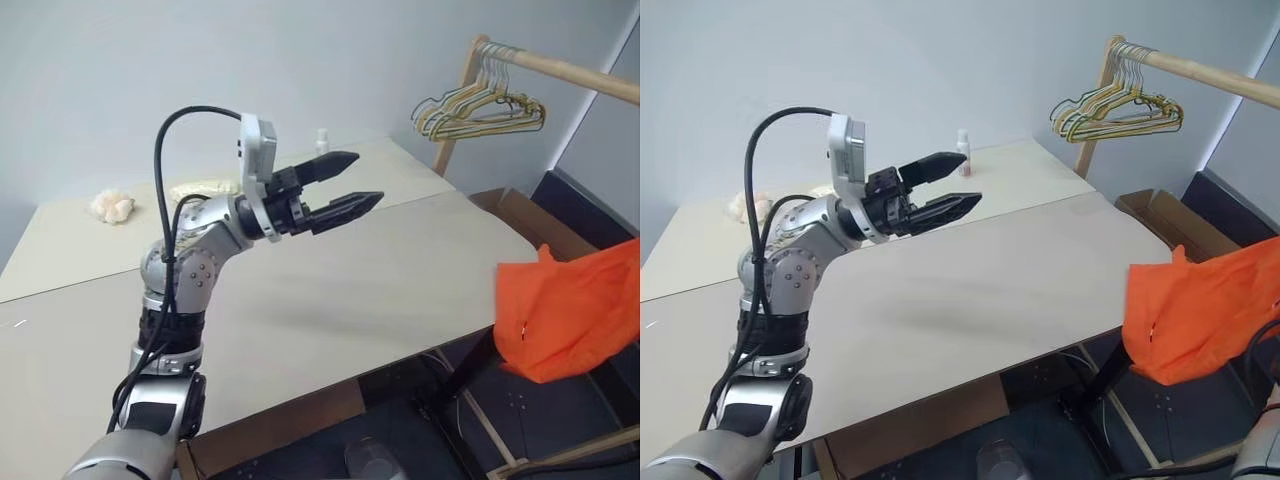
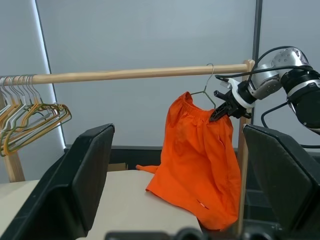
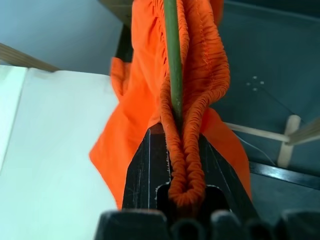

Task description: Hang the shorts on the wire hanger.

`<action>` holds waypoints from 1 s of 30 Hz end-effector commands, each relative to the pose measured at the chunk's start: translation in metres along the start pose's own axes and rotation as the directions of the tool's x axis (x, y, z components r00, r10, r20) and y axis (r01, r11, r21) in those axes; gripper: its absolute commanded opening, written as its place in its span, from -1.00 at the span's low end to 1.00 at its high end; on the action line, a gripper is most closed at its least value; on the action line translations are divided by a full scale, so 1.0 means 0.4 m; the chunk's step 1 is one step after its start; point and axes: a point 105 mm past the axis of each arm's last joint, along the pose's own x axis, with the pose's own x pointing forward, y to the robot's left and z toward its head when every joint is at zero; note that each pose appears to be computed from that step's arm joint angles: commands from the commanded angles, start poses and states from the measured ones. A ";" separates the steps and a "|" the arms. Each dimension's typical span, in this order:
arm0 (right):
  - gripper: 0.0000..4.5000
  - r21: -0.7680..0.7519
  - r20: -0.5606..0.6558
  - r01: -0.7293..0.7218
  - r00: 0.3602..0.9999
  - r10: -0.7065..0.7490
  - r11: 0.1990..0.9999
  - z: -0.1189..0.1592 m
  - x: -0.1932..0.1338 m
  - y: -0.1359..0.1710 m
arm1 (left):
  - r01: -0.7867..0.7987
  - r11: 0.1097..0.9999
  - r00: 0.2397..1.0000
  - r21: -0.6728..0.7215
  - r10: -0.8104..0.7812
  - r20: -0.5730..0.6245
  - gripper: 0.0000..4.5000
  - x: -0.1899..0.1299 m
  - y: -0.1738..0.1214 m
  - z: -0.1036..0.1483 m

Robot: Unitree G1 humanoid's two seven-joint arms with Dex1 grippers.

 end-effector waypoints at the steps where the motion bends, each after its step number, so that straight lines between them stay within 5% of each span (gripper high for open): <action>1: -0.52 -0.024 0.052 0.019 0.998 -0.018 1.000 0.006 -0.009 0.011 | 0.014 0.998 1.000 0.061 -0.015 0.012 1.00 0.002 -0.011 0.028; 7: 0.41 -0.104 0.217 0.123 0.971 -0.099 0.987 0.040 -0.048 0.020 | 0.001 0.997 1.000 0.079 -0.002 0.009 1.00 -0.002 -0.005 0.035; 11: 0.98 -0.173 0.419 0.239 0.896 -0.149 0.955 0.079 -0.100 0.054 | -0.003 0.996 1.000 0.088 0.002 0.011 1.00 -0.004 -0.005 0.040; 16: 0.98 -0.238 0.783 0.483 0.608 -0.127 0.843 0.101 -0.190 0.135 | -0.008 0.995 1.000 0.097 0.007 0.013 1.00 -0.009 -0.004 0.047; 20: 0.98 -0.323 0.939 0.558 0.289 0.186 0.764 0.025 -0.259 0.270 | -0.035 0.993 0.999 0.110 0.034 0.009 1.00 -0.018 0.000 0.048; 23: 0.98 -0.459 0.885 0.484 0.170 0.434 0.745 -0.048 -0.299 0.363 | -0.075 0.989 0.997 0.131 0.074 0.014 1.00 -0.030 0.009 0.051; 24: 0.98 -0.626 0.778 0.357 0.230 0.584 0.693 -0.101 -0.286 0.416 | -0.112 0.981 0.994 0.157 0.111 0.017 1.00 -0.044 0.017 0.051; 26: 0.98 -0.856 0.514 0.097 0.265 0.816 0.507 -0.212 -0.273 0.499 | -0.136 0.973 0.988 0.186 0.146 -0.043 1.00 -0.081 0.024 0.035; 30: 0.98 -0.976 0.107 -0.152 0.283 0.953 0.155 -0.343 -0.246 0.546 | -0.148 0.971 0.974 0.190 0.177 -0.145 1.00 -0.145 0.021 0.002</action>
